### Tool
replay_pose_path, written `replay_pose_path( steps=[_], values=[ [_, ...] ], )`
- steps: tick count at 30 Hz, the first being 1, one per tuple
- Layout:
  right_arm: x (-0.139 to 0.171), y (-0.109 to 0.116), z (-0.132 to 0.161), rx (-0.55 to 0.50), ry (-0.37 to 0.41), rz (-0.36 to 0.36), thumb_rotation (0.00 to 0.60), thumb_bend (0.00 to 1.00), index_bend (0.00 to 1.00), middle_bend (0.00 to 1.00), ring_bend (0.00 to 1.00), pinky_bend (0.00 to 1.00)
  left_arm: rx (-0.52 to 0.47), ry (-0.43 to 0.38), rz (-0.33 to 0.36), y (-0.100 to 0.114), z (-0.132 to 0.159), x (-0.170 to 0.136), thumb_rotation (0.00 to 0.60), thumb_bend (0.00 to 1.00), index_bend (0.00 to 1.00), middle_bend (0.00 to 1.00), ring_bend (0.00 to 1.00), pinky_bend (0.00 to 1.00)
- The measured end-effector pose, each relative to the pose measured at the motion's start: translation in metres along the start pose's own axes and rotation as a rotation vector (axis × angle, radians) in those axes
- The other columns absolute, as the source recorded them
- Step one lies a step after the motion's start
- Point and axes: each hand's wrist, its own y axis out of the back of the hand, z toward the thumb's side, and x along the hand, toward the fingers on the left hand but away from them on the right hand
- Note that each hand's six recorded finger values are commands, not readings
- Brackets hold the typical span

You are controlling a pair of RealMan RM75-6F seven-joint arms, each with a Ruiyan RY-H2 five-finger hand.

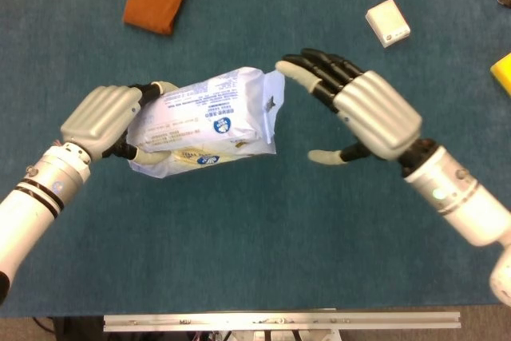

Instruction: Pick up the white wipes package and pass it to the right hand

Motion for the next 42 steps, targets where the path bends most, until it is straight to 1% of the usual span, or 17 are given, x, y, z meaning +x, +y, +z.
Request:
replay_pose_path(
  steps=[4, 10, 16, 18, 21, 23, 26, 27, 29, 30, 32, 34, 35, 36, 38, 39, 42],
  values=[
    [-0.012, -0.009, 0.008, -0.019, 0.009, 0.003, 0.600, 0.00, 0.00, 0.08, 0.01, 0.15, -0.005, -0.010, 0.007, 0.000, 0.005, 0.000, 0.600, 0.23, 0.50, 0.55, 0.54, 0.80],
    [-0.025, -0.025, 0.018, -0.096, 0.019, 0.038, 0.600, 0.00, 0.00, 0.08, 0.01, 0.15, 0.005, -0.015, 0.018, -0.001, 0.007, 0.001, 0.600, 0.23, 0.50, 0.55, 0.54, 0.80],
    [-0.034, -0.034, 0.027, -0.100, 0.035, 0.044, 0.600, 0.00, 0.00, 0.08, 0.01, 0.15, 0.007, -0.027, 0.014, -0.003, 0.013, 0.000, 0.600, 0.23, 0.50, 0.55, 0.54, 0.80],
    [-0.037, -0.036, 0.030, -0.102, 0.038, 0.041, 0.600, 0.00, 0.00, 0.09, 0.02, 0.15, 0.009, -0.032, 0.010, -0.004, 0.015, -0.001, 0.600, 0.23, 0.50, 0.55, 0.53, 0.80],
    [-0.043, -0.039, 0.032, -0.107, 0.035, 0.034, 0.600, 0.02, 0.01, 0.16, 0.09, 0.17, 0.007, -0.041, 0.009, -0.004, 0.018, -0.003, 0.600, 0.23, 0.50, 0.55, 0.53, 0.80],
    [-0.047, -0.040, 0.032, -0.109, 0.032, 0.018, 0.600, 0.13, 0.11, 0.24, 0.18, 0.25, 0.003, -0.046, 0.012, -0.003, 0.020, -0.004, 0.600, 0.23, 0.49, 0.54, 0.53, 0.80],
    [-0.051, -0.042, 0.031, -0.108, 0.026, -0.011, 0.600, 0.37, 0.37, 0.38, 0.37, 0.45, 0.006, -0.051, 0.012, -0.002, 0.021, -0.005, 0.600, 0.23, 0.45, 0.53, 0.50, 0.80],
    [-0.052, -0.042, 0.030, -0.109, 0.023, -0.020, 0.600, 0.43, 0.44, 0.42, 0.42, 0.51, 0.008, -0.053, 0.010, -0.002, 0.021, -0.005, 0.600, 0.23, 0.42, 0.52, 0.49, 0.80],
    [-0.054, -0.043, 0.029, -0.115, 0.017, -0.038, 0.600, 0.53, 0.55, 0.49, 0.52, 0.62, 0.008, -0.054, 0.006, -0.002, 0.021, -0.007, 0.600, 0.23, 0.35, 0.47, 0.43, 0.80],
    [-0.055, -0.044, 0.029, -0.121, 0.015, -0.046, 0.600, 0.55, 0.57, 0.52, 0.56, 0.65, 0.009, -0.055, 0.005, -0.002, 0.021, -0.007, 0.600, 0.23, 0.33, 0.44, 0.40, 0.79],
    [-0.056, -0.043, 0.027, -0.128, 0.012, -0.062, 0.600, 0.58, 0.61, 0.55, 0.61, 0.71, 0.013, -0.056, 0.003, -0.002, 0.021, -0.008, 0.600, 0.23, 0.26, 0.37, 0.33, 0.71],
    [-0.055, -0.042, 0.026, -0.129, 0.012, -0.075, 0.600, 0.59, 0.62, 0.57, 0.63, 0.74, 0.013, -0.053, -0.008, -0.002, 0.019, -0.009, 0.600, 0.23, 0.19, 0.25, 0.21, 0.50],
    [-0.054, -0.042, 0.025, -0.128, 0.012, -0.081, 0.600, 0.60, 0.63, 0.57, 0.63, 0.75, 0.013, -0.051, -0.015, -0.003, 0.018, -0.009, 0.600, 0.22, 0.14, 0.18, 0.13, 0.37],
    [-0.053, -0.041, 0.025, -0.128, 0.013, -0.085, 0.600, 0.60, 0.63, 0.57, 0.63, 0.76, 0.014, -0.048, -0.023, -0.003, 0.017, -0.010, 0.600, 0.22, 0.11, 0.13, 0.07, 0.30],
    [-0.051, -0.040, 0.024, -0.128, 0.016, -0.092, 0.600, 0.60, 0.63, 0.58, 0.64, 0.77, 0.017, -0.046, -0.033, -0.002, 0.015, -0.011, 0.600, 0.21, 0.06, 0.04, 0.01, 0.21],
    [-0.049, -0.038, 0.023, -0.125, 0.017, -0.096, 0.600, 0.60, 0.63, 0.58, 0.64, 0.77, 0.017, -0.046, -0.035, -0.002, 0.015, -0.011, 0.600, 0.20, 0.03, 0.02, 0.00, 0.18],
    [-0.046, -0.035, 0.021, -0.124, 0.017, -0.109, 0.600, 0.60, 0.63, 0.58, 0.65, 0.77, 0.023, -0.046, -0.040, 0.001, 0.013, -0.013, 0.600, 0.18, 0.00, 0.00, 0.00, 0.10]
  ],
)
